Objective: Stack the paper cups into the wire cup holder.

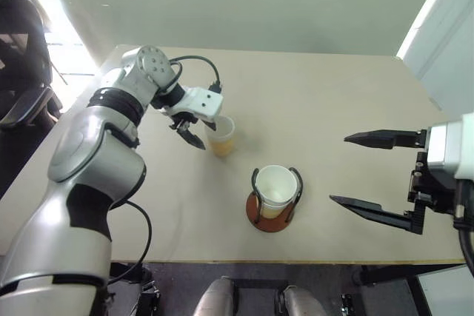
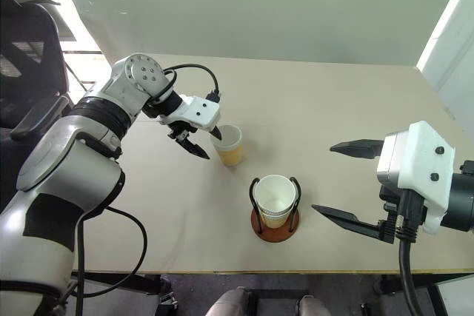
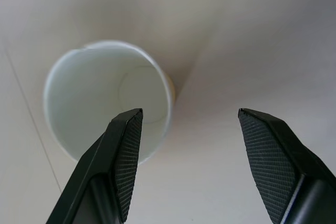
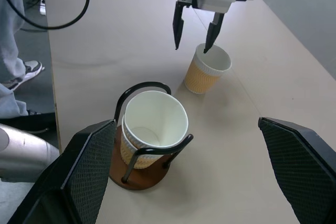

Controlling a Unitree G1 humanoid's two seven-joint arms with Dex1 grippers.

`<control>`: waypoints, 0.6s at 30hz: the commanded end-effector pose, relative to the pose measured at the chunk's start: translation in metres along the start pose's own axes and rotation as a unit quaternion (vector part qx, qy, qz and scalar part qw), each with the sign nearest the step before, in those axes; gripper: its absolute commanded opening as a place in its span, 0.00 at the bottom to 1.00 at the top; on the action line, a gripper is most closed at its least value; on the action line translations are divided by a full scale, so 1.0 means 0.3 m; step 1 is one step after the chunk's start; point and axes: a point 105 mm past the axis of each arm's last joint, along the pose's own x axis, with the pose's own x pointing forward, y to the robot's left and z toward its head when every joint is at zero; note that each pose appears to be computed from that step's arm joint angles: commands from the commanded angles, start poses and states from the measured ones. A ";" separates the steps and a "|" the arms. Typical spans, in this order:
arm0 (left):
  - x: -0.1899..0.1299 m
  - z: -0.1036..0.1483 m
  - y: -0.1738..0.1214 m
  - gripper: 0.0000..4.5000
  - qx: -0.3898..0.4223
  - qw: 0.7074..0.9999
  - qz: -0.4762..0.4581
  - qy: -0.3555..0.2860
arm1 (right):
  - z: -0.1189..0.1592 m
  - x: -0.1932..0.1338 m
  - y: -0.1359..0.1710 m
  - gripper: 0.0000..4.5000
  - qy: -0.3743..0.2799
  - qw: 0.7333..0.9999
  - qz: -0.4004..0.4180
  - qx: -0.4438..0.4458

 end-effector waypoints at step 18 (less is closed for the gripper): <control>0.159 -0.027 -0.002 0.65 0.090 0.994 0.011 0.069 | 0.023 -0.008 0.009 1.00 -0.001 1.000 -0.019 -0.001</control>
